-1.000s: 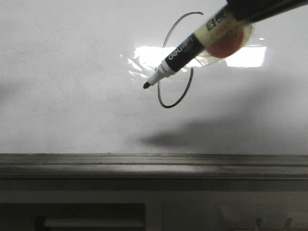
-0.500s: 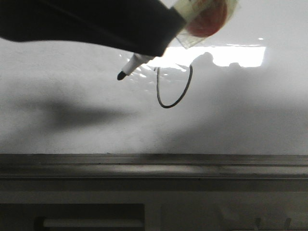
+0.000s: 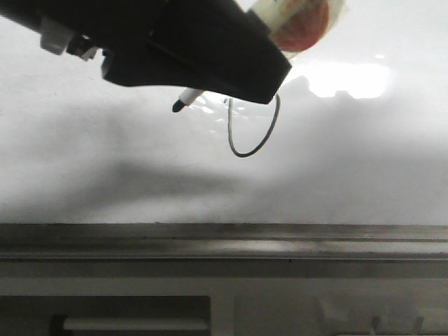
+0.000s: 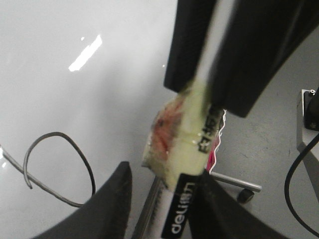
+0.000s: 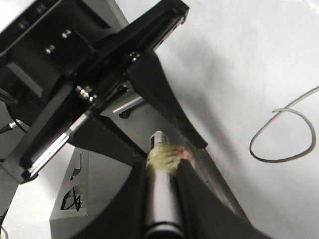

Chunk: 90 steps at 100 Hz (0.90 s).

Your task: Write number 6 on whiteboard

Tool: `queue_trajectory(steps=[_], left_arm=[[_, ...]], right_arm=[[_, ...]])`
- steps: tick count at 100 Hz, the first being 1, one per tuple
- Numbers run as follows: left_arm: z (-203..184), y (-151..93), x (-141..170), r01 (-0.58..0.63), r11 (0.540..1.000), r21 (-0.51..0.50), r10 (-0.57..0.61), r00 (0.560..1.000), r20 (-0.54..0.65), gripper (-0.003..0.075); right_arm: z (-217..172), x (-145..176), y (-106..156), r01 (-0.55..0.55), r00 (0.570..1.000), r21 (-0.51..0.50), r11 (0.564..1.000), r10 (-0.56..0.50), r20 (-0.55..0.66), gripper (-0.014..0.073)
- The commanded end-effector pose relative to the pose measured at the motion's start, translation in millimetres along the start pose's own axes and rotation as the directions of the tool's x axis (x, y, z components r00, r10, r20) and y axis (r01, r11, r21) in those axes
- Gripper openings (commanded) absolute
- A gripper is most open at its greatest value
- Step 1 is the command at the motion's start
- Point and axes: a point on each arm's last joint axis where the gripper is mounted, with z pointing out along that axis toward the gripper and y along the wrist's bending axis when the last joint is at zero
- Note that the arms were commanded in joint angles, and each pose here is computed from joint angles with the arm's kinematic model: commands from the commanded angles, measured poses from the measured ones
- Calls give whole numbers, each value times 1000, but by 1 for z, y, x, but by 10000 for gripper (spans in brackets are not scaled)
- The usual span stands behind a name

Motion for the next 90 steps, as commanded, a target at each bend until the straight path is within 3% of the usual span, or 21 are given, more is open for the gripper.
queue_trajectory(steps=[1,15,30,47,54,68,72,77,90], left_arm=[[-7,2,-17,0,1000,-30,2,998,66,166],[-7,2,-17,-5,1000,-30,7,998,65,111],[-7,2,-17,-7,1000,-30,9,998,64,-20],[-7,3,-17,-5,999,-46,8,998,68,-20],[-8,4,-18,0,998,-58,5,997,76,-20],[-12,9,-21,46,993,-111,-34,994,105,-20],[-13,11,-22,77,987,-139,-60,991,120,-20],[-16,14,-20,111,979,-170,-88,987,135,-20],[-32,22,-10,291,924,-248,-240,947,215,-20]], right_arm=[[-7,-11,0,6,998,28,1000,-8,58,-46],[-7,-9,-2,3,999,56,998,-5,37,-46],[-7,-9,-4,-17,999,74,997,14,37,-46],[-7,-10,-6,-20,999,90,996,15,51,-26],[-7,-10,-5,-20,999,87,996,16,48,62],[-7,-11,-6,-33,998,98,995,28,59,397],[-8,-11,-7,-35,998,101,994,29,62,454],[-8,-11,-6,-40,997,103,994,33,66,491],[-14,-2,-10,-72,997,123,990,68,37,489]])
